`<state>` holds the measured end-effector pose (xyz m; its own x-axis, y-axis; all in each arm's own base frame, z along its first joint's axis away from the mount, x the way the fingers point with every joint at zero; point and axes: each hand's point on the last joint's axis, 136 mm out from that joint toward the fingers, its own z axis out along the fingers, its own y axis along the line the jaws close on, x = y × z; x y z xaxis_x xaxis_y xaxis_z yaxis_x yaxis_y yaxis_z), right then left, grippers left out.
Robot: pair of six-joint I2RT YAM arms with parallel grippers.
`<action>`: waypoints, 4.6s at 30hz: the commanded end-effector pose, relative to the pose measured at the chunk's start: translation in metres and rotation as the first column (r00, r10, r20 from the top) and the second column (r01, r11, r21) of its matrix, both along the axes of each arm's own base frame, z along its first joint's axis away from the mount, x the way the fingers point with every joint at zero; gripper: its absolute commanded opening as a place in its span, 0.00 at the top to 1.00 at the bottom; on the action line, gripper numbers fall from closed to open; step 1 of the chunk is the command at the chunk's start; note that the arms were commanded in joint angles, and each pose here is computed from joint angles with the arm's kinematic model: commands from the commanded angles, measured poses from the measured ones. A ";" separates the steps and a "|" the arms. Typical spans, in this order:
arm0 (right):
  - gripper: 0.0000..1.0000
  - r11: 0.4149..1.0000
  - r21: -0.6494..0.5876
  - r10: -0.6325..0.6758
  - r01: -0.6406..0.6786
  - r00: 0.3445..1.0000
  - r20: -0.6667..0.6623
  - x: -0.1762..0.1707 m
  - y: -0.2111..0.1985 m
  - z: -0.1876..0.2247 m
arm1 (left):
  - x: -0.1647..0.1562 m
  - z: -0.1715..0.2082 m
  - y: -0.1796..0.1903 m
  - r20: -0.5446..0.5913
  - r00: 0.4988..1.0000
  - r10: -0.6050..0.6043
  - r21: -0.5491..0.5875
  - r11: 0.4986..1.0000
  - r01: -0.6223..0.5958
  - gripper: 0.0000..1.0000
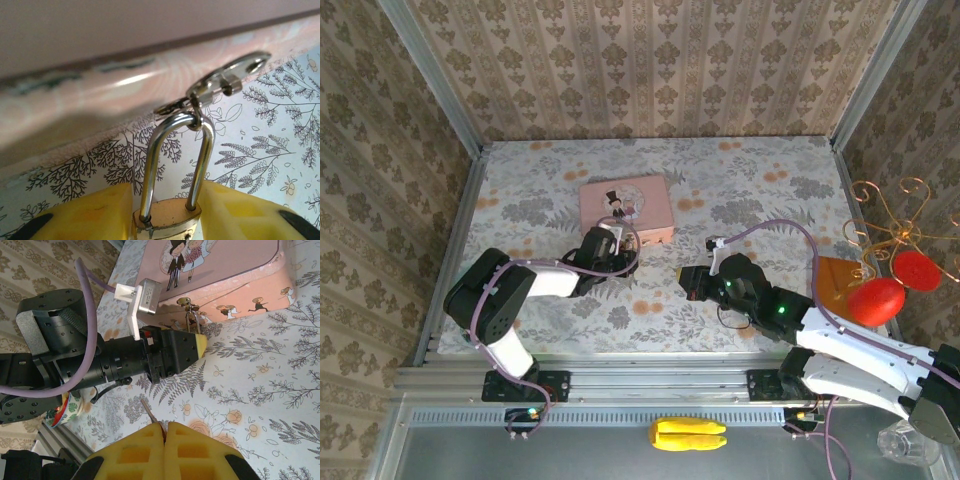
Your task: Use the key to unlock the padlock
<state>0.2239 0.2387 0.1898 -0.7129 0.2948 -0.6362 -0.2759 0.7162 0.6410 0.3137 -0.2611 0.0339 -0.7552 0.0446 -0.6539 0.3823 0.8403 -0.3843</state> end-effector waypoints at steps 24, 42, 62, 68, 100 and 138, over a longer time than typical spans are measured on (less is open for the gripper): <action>1.00 1.000 0.020 -0.007 0.007 1.000 -0.006 -0.002 -0.001 -0.001 | -0.005 0.008 -0.017 0.014 0.999 -0.049 -0.117 0.992 0.051 0.67; 1.00 1.000 0.012 -0.008 0.008 1.000 -0.021 0.001 0.002 -0.004 | -0.006 0.000 -0.021 -0.064 0.997 -0.051 -0.131 0.990 0.042 0.86; 1.00 0.998 0.057 -0.025 0.036 0.983 -0.183 0.007 0.023 -0.044 | -0.020 0.033 -0.020 -0.130 0.991 0.010 -0.313 0.948 -0.050 1.00; 1.00 0.993 0.071 -0.075 0.096 0.964 -0.255 0.009 0.026 -0.066 | -0.027 0.044 -0.017 -0.136 0.991 0.019 -0.348 0.935 -0.065 1.00; 1.00 0.939 0.311 0.001 0.143 0.907 -0.421 0.032 0.073 -0.107 | -0.037 0.086 -0.017 -0.280 0.959 0.044 -0.651 0.726 -0.223 1.00; 1.00 0.913 0.395 0.063 0.099 0.924 -0.377 0.057 0.060 -0.117 | -0.038 0.080 -0.017 -0.360 0.932 0.050 -0.703 0.642 -0.306 1.00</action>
